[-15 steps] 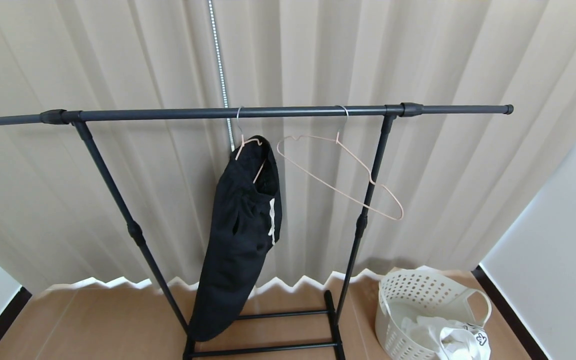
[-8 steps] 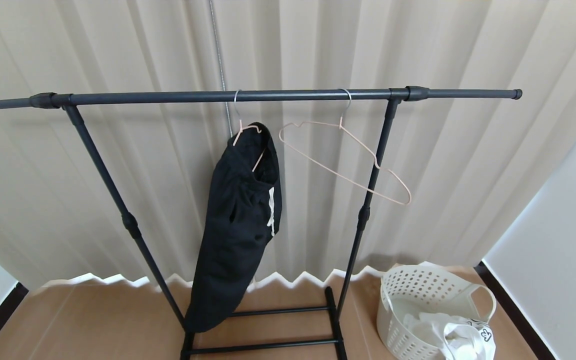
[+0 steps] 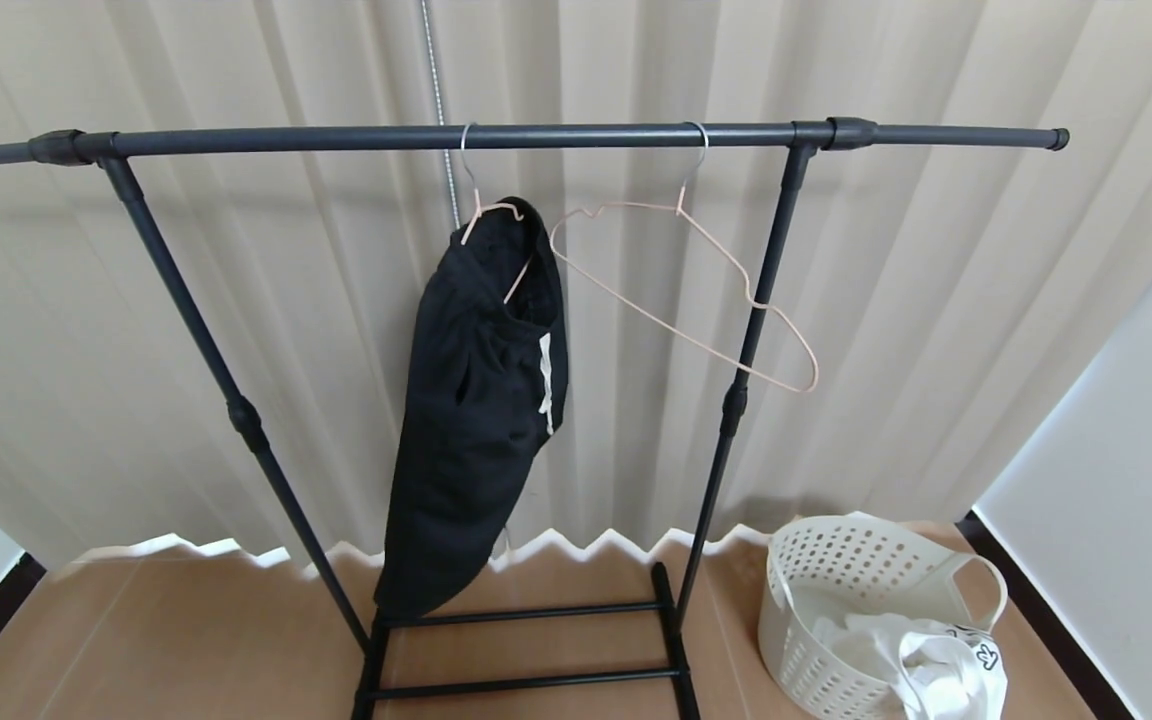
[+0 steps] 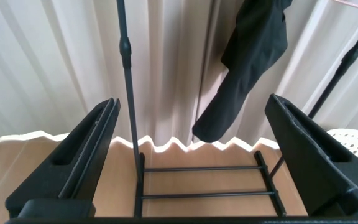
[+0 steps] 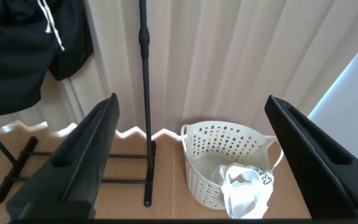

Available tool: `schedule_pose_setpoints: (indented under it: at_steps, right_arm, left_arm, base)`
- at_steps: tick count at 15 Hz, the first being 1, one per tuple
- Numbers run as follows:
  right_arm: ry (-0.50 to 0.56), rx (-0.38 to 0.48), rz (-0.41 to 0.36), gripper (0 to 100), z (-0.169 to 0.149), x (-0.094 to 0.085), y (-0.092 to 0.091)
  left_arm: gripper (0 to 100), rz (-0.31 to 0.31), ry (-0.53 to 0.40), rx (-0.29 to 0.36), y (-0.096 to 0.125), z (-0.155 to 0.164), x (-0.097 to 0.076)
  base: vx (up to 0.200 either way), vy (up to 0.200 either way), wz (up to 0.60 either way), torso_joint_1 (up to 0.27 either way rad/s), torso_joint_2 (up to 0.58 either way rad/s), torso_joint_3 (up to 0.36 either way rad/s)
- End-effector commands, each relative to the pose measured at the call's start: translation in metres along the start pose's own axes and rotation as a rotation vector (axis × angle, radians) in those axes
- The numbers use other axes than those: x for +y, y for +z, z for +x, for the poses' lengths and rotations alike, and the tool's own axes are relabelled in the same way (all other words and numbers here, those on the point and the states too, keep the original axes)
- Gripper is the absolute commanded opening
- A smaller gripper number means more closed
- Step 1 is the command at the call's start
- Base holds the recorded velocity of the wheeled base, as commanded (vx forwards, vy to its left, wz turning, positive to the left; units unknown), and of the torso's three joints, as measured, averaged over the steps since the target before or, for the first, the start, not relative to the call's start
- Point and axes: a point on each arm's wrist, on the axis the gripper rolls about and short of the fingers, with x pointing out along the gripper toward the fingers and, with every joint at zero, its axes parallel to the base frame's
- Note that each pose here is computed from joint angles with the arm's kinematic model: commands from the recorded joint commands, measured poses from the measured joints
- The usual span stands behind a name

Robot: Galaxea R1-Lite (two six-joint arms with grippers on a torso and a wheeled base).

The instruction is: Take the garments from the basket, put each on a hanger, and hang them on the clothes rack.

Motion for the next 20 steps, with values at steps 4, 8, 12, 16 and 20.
schedule_pose_setpoints:
  at_steps: [4,8,12,16,20]
  right_arm:
    - [0.001,0.0,-0.001,100,0.0001,0.0,0.0001]
    - [0.001,0.0,-0.001,100,0.0001,0.0,0.0001]
    - [0.001,0.0,-0.001,100,0.0001,0.0,0.0001]
    - [0.001,0.0,0.001,100,0.0001,0.0,0.0001]
    - [0.001,0.0,-0.001,100,0.0001,0.0,0.0001]
  left_arm:
    - [100,-0.001,-0.001,0.0,0.0002,0.0002,0.0]
    - [100,-0.001,0.002,0.0,0.0002,0.0002,0.0]
    - [100,-0.001,0.001,0.0,0.0002,0.0002,0.0]
    - [100,-0.001,0.001,0.0,0.0002,0.0002,0.0]
    - [100,-0.004,0.001,0.002,0.0,0.0002,-0.0001]
  base:
    - [0.0,0.0,0.0,-0.209,0.56,0.348]
    - [0.0,0.0,0.0,-0.181,0.53,0.35]
    - [0.0,0.0,0.0,-0.143,0.5,0.354]
    - [0.0,0.0,0.0,-0.113,0.48,0.362]
    - [0.0,0.0,0.0,-0.071,0.45,0.378]
